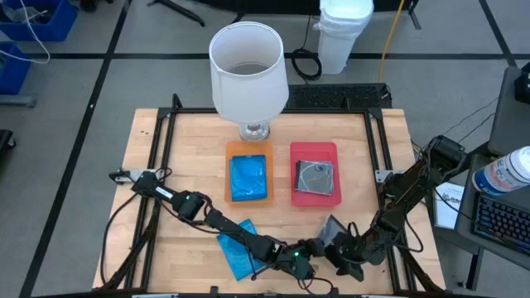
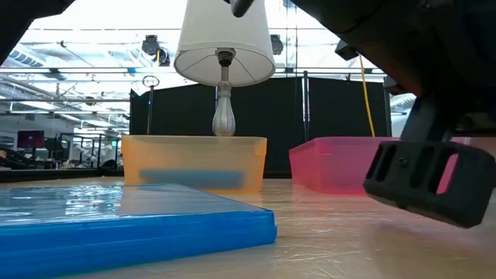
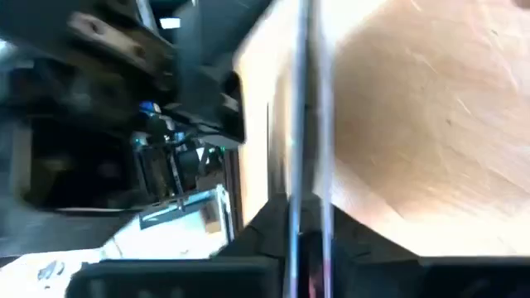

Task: Pick & place jewel cases by type
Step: Put the black CD case into the red bin

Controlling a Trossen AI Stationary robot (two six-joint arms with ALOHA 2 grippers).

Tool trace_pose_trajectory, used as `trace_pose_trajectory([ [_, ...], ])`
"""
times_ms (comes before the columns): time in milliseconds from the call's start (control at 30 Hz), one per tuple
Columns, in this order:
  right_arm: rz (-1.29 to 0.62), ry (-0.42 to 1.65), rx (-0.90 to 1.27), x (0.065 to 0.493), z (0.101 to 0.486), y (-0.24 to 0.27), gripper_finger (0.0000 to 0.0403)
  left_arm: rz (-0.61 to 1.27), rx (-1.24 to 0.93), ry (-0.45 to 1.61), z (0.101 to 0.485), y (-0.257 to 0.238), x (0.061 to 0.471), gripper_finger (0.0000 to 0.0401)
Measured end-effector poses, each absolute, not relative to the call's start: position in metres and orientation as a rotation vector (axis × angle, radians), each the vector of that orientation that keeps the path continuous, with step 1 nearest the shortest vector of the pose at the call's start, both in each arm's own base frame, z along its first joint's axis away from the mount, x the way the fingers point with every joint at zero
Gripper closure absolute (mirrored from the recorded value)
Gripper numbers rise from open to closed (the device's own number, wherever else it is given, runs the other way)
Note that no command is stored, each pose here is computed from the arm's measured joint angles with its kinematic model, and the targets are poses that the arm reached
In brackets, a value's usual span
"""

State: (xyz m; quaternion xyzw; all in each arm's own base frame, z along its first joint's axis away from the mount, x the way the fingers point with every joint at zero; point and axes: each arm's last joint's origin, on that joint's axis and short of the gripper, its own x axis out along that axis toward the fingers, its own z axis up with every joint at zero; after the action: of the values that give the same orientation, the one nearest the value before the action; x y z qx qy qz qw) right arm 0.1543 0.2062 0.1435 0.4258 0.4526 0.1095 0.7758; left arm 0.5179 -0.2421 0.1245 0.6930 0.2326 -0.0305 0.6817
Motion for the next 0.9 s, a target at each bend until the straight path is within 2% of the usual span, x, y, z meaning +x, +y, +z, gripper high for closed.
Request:
trace_pose_trajectory([
  [33,0.258,0.965,0.922,0.155,0.146,0.207,0.0234,-0.059,1.562,0.530,0.124,-0.242,0.517,0.0378],
  [100,0.294,0.926,0.917,0.155,0.152,0.207,0.0234,-0.020,1.560,0.539,0.126,-0.242,0.517,0.0382],
  [267,0.355,0.715,0.848,0.156,0.178,0.202,0.0234,0.139,1.588,0.584,0.133,-0.237,0.519,0.0353],
  [367,0.398,0.574,0.712,0.155,0.202,0.203,0.0234,0.214,1.593,0.614,0.136,-0.234,0.520,0.0354],
  [500,0.416,0.458,0.461,0.155,0.235,0.213,0.0234,0.291,1.572,0.628,0.140,-0.230,0.521,0.0383],
  [767,0.217,0.427,0.052,0.156,0.290,0.249,0.0234,0.479,1.571,0.622,0.158,-0.239,0.518,0.0361],
  [900,0.060,0.367,-0.039,0.153,0.302,0.261,0.0239,0.513,1.520,0.585,0.174,-0.242,0.515,0.0380],
])
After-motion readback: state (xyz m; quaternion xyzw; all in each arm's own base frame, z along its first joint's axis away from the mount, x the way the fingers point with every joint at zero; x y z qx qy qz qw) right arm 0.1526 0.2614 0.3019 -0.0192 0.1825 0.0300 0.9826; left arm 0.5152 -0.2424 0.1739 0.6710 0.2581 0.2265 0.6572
